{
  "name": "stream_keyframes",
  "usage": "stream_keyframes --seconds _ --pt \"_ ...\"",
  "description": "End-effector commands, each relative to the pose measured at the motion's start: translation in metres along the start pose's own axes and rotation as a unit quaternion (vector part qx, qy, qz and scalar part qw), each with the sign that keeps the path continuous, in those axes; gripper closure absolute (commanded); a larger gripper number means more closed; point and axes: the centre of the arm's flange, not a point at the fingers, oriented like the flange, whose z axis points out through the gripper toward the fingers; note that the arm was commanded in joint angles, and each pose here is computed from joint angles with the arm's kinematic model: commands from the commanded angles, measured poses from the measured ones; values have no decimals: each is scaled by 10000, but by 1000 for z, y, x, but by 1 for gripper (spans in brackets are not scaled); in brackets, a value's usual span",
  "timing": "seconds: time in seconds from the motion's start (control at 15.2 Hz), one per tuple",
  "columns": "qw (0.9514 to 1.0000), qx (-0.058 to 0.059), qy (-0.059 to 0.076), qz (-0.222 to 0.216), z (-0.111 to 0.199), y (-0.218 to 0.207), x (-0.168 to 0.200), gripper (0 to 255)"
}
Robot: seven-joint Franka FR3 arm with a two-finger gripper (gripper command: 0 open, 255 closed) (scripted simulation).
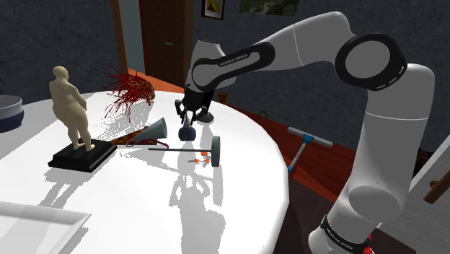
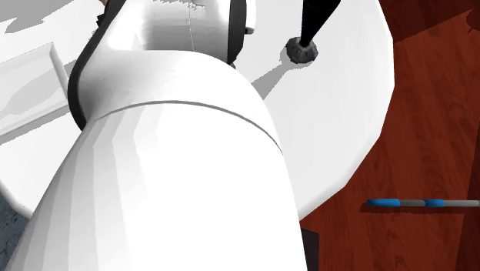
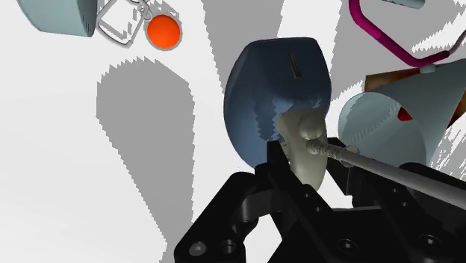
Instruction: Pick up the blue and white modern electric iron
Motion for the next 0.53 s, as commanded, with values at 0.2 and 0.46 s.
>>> stream_keyframes --seconds 0.2,0.46 --pt "10000 1 1 0 -25 -5 3 255" --pt "10000 1 1 0 -36 -7 4 255"
